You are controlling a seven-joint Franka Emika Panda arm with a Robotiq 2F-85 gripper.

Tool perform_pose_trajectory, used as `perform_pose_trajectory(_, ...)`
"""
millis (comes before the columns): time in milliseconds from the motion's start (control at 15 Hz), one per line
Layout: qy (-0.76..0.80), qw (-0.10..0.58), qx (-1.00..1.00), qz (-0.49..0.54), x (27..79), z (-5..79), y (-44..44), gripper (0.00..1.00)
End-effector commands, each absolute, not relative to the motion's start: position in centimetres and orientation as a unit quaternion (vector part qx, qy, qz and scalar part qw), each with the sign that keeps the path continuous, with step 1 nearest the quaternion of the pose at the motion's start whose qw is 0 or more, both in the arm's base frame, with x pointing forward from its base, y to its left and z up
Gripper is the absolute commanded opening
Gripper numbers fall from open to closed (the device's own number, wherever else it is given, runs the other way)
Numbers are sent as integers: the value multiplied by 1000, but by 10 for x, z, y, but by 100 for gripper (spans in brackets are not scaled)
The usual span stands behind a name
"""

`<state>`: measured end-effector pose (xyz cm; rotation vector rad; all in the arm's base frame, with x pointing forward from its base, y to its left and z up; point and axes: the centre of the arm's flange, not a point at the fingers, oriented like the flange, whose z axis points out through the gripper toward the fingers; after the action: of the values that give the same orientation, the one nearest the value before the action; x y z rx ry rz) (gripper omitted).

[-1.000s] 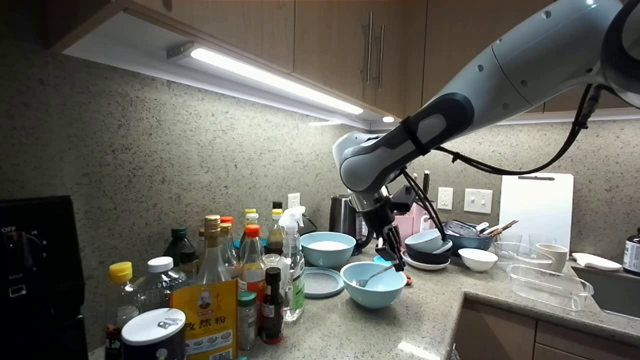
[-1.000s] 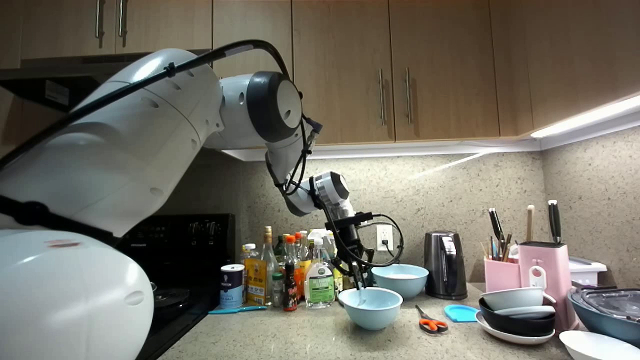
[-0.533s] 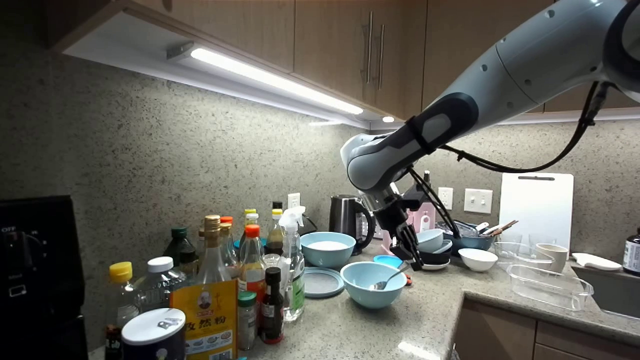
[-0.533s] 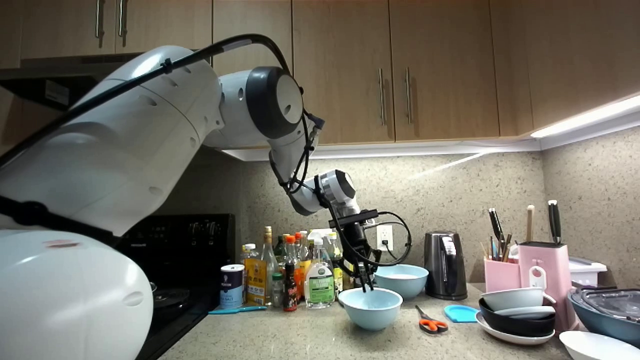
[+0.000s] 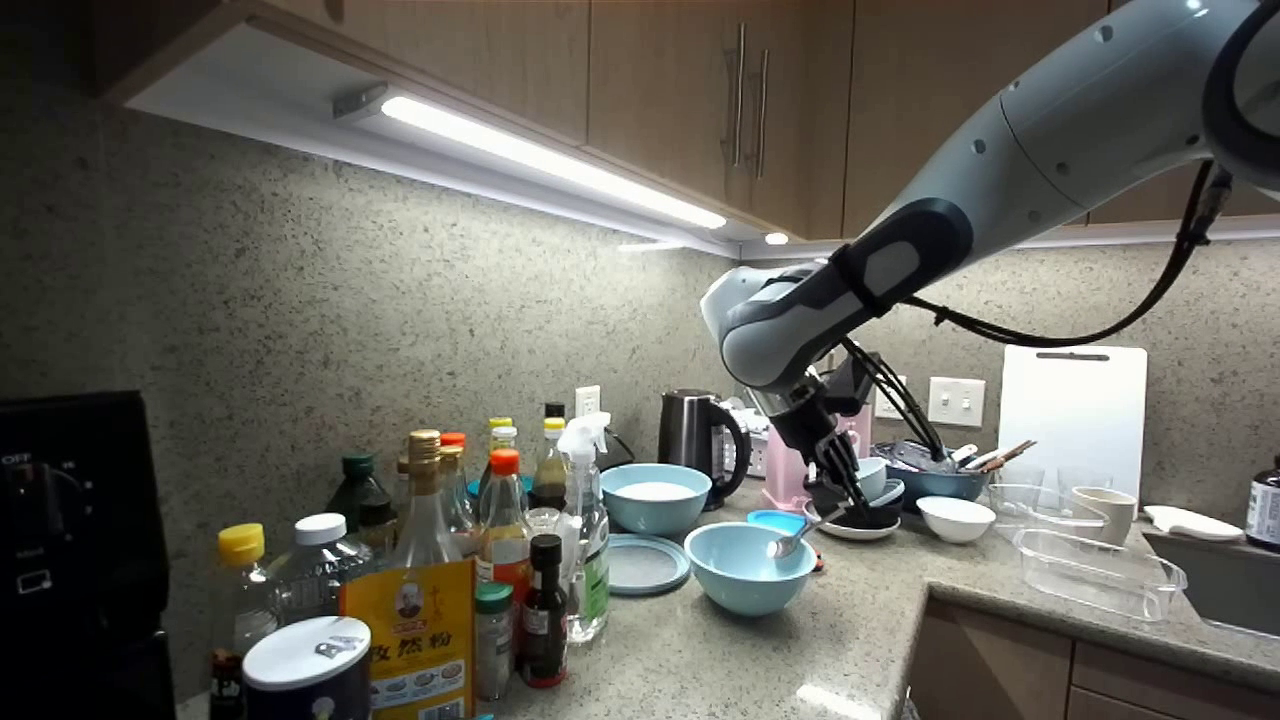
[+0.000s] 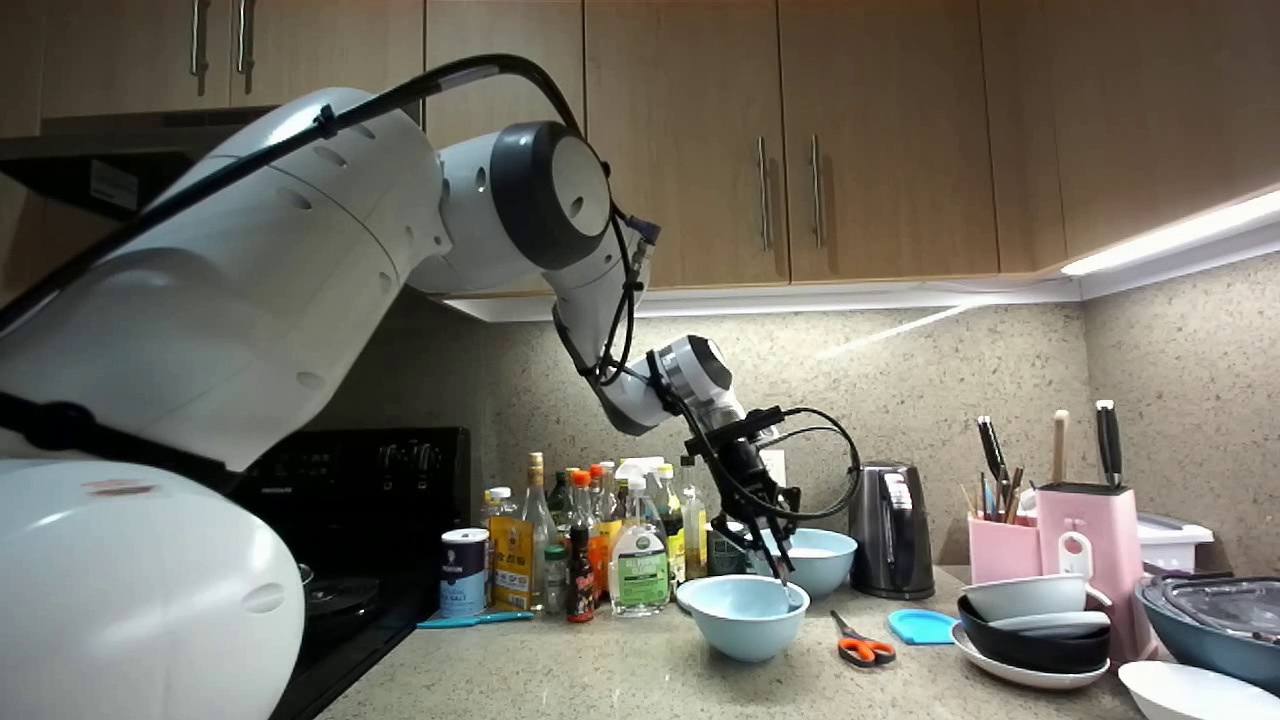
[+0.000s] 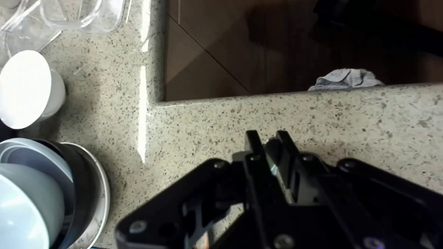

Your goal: Stir the bowl

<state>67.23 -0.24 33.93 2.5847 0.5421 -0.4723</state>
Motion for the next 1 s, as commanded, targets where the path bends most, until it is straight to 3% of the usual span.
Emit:
perform_pose_trajectory(0,213,248,934,-144,682,335,-3,4)
perform_pose_trajectory(600,317,283,895,-136,717,326,70,4)
perform_pose_trajectory(933,343,274,885,-156,697,320,106,4)
